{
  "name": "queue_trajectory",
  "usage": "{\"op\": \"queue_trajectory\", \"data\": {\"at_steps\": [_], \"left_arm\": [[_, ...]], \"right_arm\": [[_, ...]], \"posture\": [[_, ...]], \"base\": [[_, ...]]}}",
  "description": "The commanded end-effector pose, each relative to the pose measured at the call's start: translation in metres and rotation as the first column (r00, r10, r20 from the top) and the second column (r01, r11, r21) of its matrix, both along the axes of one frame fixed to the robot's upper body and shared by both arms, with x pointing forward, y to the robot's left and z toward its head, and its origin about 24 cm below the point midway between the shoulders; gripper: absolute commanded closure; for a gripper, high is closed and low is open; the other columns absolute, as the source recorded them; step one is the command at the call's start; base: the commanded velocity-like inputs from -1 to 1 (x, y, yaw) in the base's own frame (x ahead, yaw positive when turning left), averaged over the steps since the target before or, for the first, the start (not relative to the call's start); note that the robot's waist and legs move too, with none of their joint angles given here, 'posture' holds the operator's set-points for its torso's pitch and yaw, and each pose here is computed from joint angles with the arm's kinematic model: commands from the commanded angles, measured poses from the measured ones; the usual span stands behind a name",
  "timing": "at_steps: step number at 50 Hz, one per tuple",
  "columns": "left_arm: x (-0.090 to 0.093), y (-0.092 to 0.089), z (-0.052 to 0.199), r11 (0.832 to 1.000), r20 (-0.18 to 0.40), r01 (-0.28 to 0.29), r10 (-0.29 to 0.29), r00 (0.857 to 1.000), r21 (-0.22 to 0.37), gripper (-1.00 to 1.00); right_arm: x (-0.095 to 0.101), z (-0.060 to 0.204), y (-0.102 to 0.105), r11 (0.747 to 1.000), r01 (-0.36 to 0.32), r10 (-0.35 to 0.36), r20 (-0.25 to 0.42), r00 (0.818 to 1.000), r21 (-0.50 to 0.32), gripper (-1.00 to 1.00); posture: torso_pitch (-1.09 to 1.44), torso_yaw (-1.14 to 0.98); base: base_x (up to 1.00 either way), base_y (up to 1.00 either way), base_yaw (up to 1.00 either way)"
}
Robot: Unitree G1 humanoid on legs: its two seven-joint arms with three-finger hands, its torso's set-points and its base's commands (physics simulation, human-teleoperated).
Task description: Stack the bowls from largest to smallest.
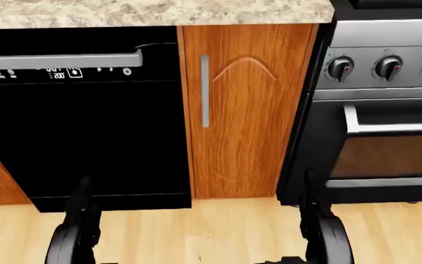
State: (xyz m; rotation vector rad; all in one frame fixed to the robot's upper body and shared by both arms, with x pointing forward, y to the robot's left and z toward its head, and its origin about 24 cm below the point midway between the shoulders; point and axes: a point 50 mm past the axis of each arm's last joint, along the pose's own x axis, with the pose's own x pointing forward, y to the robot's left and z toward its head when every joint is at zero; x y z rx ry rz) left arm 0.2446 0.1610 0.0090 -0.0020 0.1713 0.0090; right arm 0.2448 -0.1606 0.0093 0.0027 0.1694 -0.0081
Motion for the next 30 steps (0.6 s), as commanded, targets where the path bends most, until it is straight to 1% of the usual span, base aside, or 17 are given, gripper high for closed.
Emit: {"op": "queue_trajectory", "data": {"at_steps": [1, 11, 15, 19, 22, 24, 27, 28, 29, 30], "left_arm": [[0.007, -0.002, 0.028, 1.0, 0.166, 0.014, -0.016, 0.986, 0.01, -1.0], [0.006, -0.003, 0.025, 1.0, 0.162, 0.02, -0.023, 0.987, 0.019, -1.0], [0.006, -0.006, 0.037, 1.0, 0.17, 0.026, -0.028, 0.985, 0.016, -1.0], [0.008, -0.005, 0.069, 1.0, 0.197, 0.021, -0.025, 0.98, 0.019, -1.0], [0.012, 0.0, 0.086, 1.0, 0.213, 0.012, -0.014, 0.977, 0.01, -1.0], [0.014, 0.003, 0.098, 1.0, 0.225, 0.005, -0.007, 0.974, 0.012, -1.0], [0.015, 0.009, 0.122, 1.0, 0.248, -0.008, 0.006, 0.969, 0.006, -1.0], [0.015, 0.01, 0.13, 1.0, 0.257, -0.009, 0.007, 0.966, 0.006, -1.0], [0.014, 0.011, 0.137, 1.0, 0.265, -0.009, 0.006, 0.964, 0.009, -1.0], [0.013, 0.011, 0.144, 1.0, 0.272, -0.009, 0.006, 0.962, 0.009, -1.0]], "right_arm": [[0.005, 0.036, 0.005, 1.0, -0.005, 0.005, 0.163, 0.987, -0.004, -1.0], [0.01, 0.04, 0.005, 1.0, 0.0, 0.001, 0.167, 0.986, -0.007, -1.0], [0.012, 0.05, 0.005, 1.0, 0.001, 0.0, 0.18, 0.984, -0.01, -1.0], [0.014, 0.065, 0.006, 1.0, 0.001, 0.002, 0.198, 0.98, -0.017, -1.0], [0.007, 0.085, 0.009, 1.0, 0.0, 0.005, 0.216, 0.976, -0.025, -1.0], [0.006, 0.095, 0.01, 0.999, -0.002, 0.009, 0.228, 0.974, -0.033, -1.0], [0.007, 0.112, 0.011, 0.999, -0.005, 0.016, 0.249, 0.968, -0.042, -1.0], [0.007, 0.119, 0.012, 0.999, 0.004, 0.009, 0.259, 0.966, -0.048, -1.0], [0.008, 0.125, 0.013, 0.999, -0.009, 0.019, 0.287, 0.958, -0.033, -1.0], [0.008, 0.129, 0.014, 1.0, -0.01, 0.018, 0.288, 0.957, -0.029, -1.0]], "posture": [[0.0, 0.0], [0.0, 0.0], [0.0, 0.0], [0.0, 0.0], [0.0, 0.0], [0.0, 0.0], [0.0, 0.0], [0.0, 0.0], [0.0, 0.0], [0.0, 0.0]], "base": [[0.0, 0.0, 0.0], [0.0, 0.0, 0.0], [0.0, 0.0, 0.0], [0.0, 0.0, 0.0], [0.0, 0.0, 0.0], [0.0, 0.0, 0.0], [0.0, 0.0, 0.0], [0.0, 0.0, 0.0], [0.0, 0.0, 0.0], [0.0, 0.0, 0.0]]}}
